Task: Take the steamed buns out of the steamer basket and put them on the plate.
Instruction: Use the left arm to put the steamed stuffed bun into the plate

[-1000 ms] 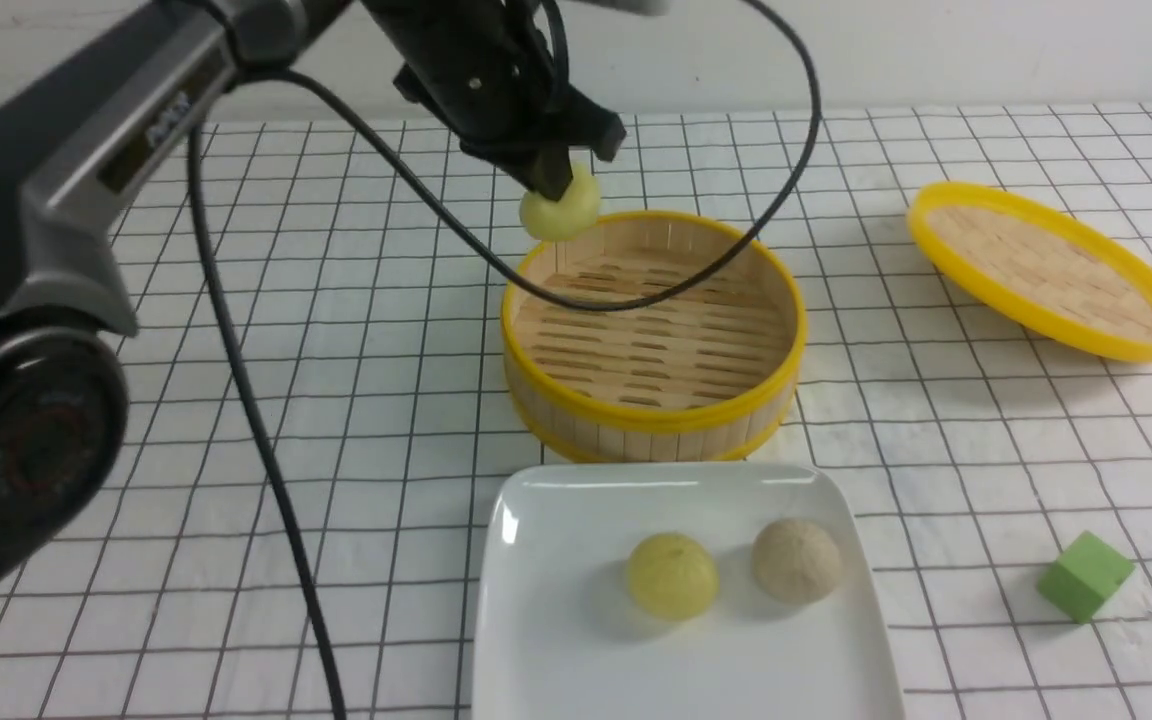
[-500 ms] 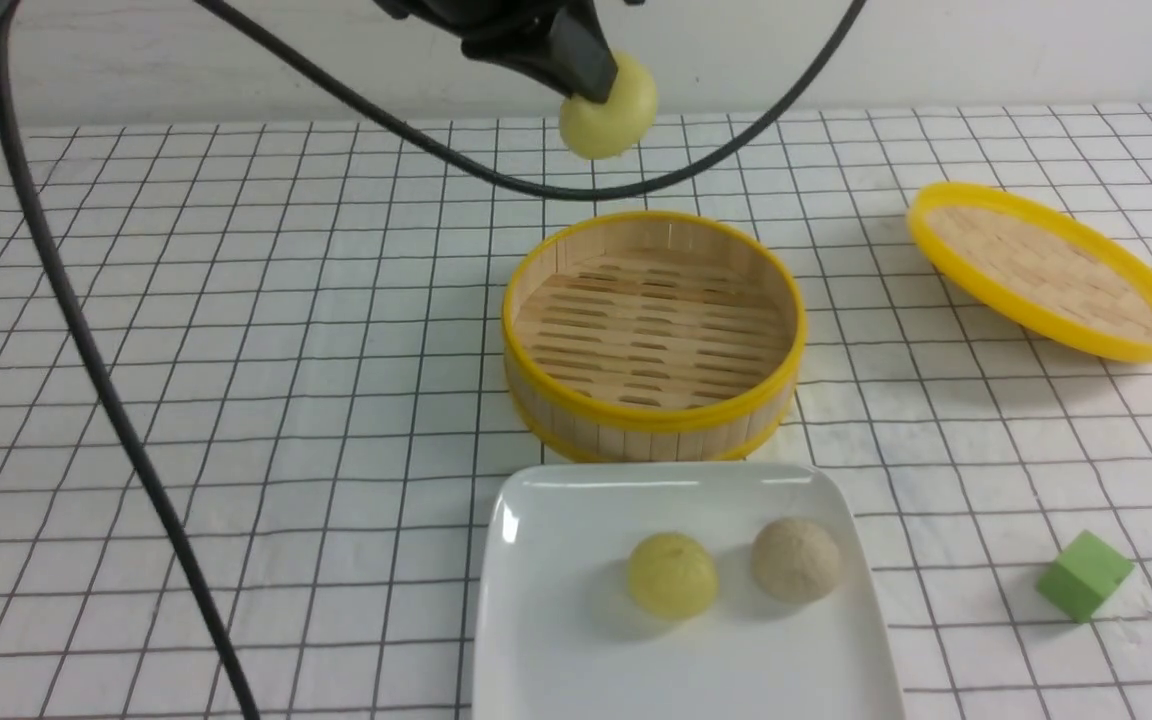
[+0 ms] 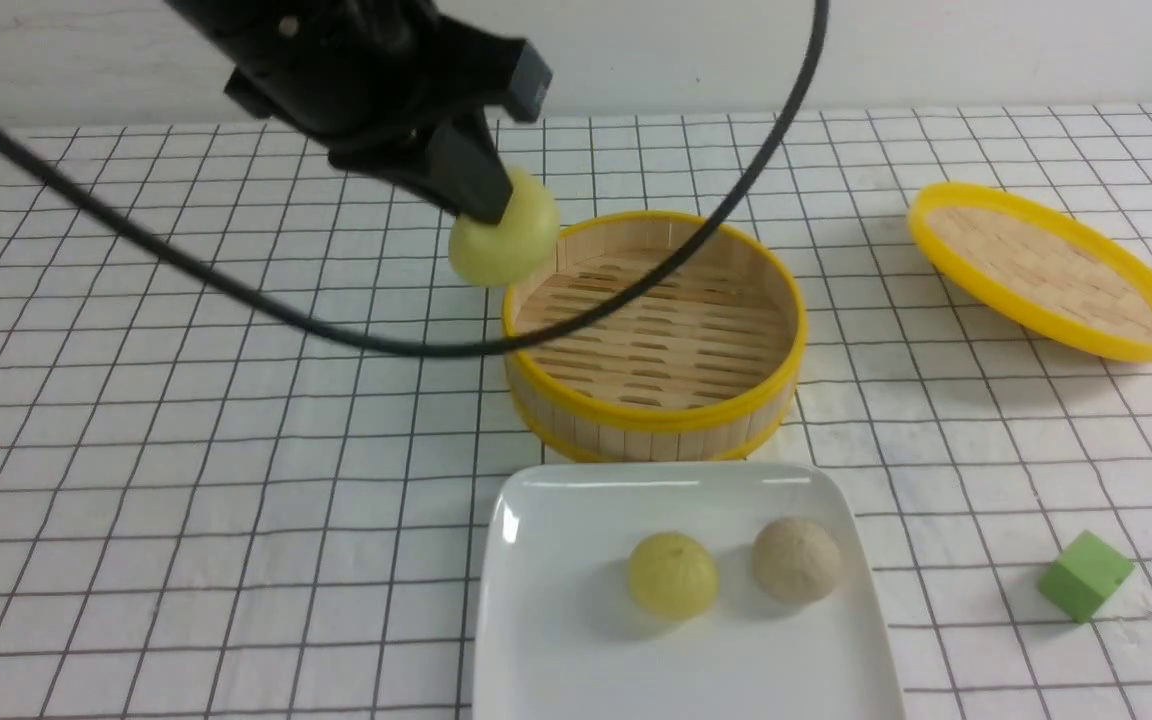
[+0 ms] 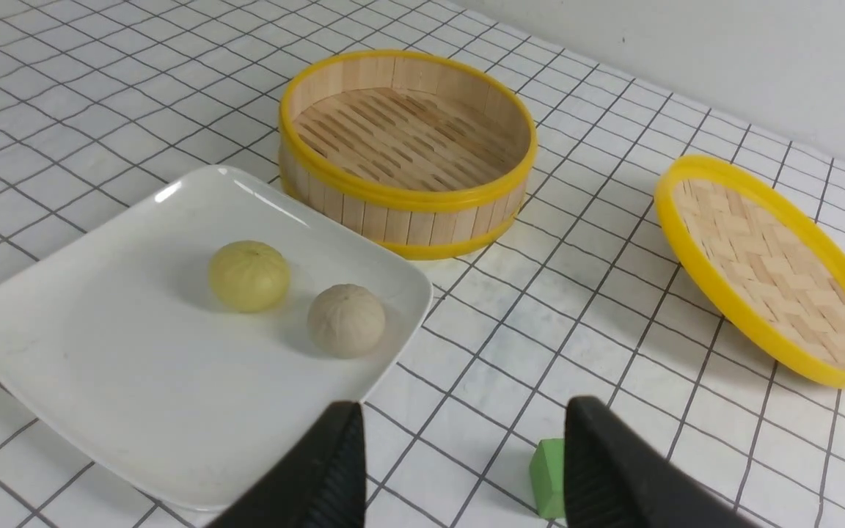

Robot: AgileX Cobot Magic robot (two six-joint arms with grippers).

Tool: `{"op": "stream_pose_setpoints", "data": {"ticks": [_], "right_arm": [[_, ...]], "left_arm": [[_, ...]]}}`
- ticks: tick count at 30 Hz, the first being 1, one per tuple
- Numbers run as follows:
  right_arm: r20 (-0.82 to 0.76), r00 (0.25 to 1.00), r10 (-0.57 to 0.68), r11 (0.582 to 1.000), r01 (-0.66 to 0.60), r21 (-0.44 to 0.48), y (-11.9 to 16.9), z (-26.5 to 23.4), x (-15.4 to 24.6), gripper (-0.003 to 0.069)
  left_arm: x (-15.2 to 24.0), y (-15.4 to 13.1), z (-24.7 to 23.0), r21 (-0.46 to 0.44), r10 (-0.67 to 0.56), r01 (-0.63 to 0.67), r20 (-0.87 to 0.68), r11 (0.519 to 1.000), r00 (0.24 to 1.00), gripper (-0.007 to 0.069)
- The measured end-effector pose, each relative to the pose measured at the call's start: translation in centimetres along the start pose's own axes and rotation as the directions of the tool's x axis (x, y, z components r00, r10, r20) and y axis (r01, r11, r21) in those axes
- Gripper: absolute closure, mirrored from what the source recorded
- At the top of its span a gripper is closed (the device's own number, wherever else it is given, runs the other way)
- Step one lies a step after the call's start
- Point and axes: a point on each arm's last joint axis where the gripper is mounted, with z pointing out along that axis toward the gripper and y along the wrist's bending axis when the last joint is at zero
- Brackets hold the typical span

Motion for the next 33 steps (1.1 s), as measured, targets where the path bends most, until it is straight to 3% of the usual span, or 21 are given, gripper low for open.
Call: {"op": "stream_pose_setpoints", "data": {"ticks": [12,27,33], "right_arm": [[0.0,1.0,0.001,1.0,-0.001,0.0,0.0,0.0,0.0,0.0281],[-0.005,1.0,0.004,1.0,-0.004,-0.001,0.0,0.0,0.0,0.0281],[-0.027,1.0,0.004,1.0,-0.004,-0.005,0.0,0.0,0.2,0.0281]], "left_arm": [[6.7,0.8,6.0,0.132,0.002,0.033,-0.254,0.991,0.967,0.0606],[8.1,-1.3,14.0,0.093,0.171,-0.155,-0.184,0.983,0.968,0.0606],[8.1,-0.4,16.9,0.037,0.198,-0.194,-0.188,0.98,0.962,0.0606]]}}
